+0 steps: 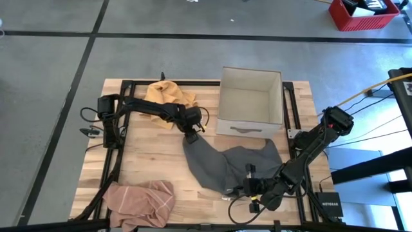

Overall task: Fold towel
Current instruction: Fold the gray towel

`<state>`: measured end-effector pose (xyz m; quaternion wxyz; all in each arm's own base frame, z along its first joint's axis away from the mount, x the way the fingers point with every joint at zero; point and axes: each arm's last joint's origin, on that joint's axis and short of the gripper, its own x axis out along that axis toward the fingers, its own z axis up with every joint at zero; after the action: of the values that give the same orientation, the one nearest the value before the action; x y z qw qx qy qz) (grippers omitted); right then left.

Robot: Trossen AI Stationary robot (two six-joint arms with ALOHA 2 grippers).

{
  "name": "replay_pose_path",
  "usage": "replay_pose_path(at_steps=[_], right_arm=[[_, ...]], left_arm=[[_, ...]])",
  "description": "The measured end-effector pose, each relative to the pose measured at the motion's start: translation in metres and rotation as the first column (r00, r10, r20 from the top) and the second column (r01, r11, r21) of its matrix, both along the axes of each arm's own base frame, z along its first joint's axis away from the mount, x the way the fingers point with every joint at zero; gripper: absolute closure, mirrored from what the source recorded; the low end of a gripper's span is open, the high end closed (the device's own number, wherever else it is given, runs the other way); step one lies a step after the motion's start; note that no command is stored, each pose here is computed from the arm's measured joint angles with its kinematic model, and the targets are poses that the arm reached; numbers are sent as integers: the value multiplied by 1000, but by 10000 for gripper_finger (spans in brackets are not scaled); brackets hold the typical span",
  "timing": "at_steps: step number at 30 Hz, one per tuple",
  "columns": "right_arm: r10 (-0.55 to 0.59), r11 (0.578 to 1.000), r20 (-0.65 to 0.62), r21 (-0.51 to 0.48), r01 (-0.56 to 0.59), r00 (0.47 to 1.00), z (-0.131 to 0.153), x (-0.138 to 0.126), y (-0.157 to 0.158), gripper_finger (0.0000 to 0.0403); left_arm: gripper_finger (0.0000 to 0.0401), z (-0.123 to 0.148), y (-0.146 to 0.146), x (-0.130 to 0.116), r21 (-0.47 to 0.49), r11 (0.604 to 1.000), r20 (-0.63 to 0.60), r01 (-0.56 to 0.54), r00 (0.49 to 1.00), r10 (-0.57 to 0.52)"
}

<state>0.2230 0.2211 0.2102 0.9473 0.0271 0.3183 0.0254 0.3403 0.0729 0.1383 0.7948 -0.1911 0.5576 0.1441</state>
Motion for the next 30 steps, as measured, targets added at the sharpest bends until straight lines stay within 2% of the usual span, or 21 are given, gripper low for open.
replay_pose_path(at_steps=[5, 12, 16, 21, 26, 30], right_arm=[[2, 1000, 0, -5, -2, 1000, 0, 0, 0, 402], [8, 1000, 7, -23, -8, 1000, 0, 0, 0, 402], [9, 998, 28, -62, -7, 1000, 1, 1, -1, 402], [56, 989, 69, -142, -45, 996, 19, 1, 2, 402], [87, 963, 147, -265, -46, 985, 57, 3, 2, 402], [113, 937, 211, -347, -33, 971, 93, 2, -2, 402]], left_arm=[[285, 1, -5, 2, -2, 996, 22, 90, 996, -90], [389, 1, -18, 9, 50, 974, 59, 219, 973, -222], [397, 8, -32, 8, 104, 962, 46, 252, 965, -258], [399, 57, -68, -5, 237, 932, 86, 275, 949, -302], [400, 119, -108, -34, 344, 910, 256, 231, 909, -328], [400, 158, -135, -63, 427, 885, 370, 185, 858, -357]])
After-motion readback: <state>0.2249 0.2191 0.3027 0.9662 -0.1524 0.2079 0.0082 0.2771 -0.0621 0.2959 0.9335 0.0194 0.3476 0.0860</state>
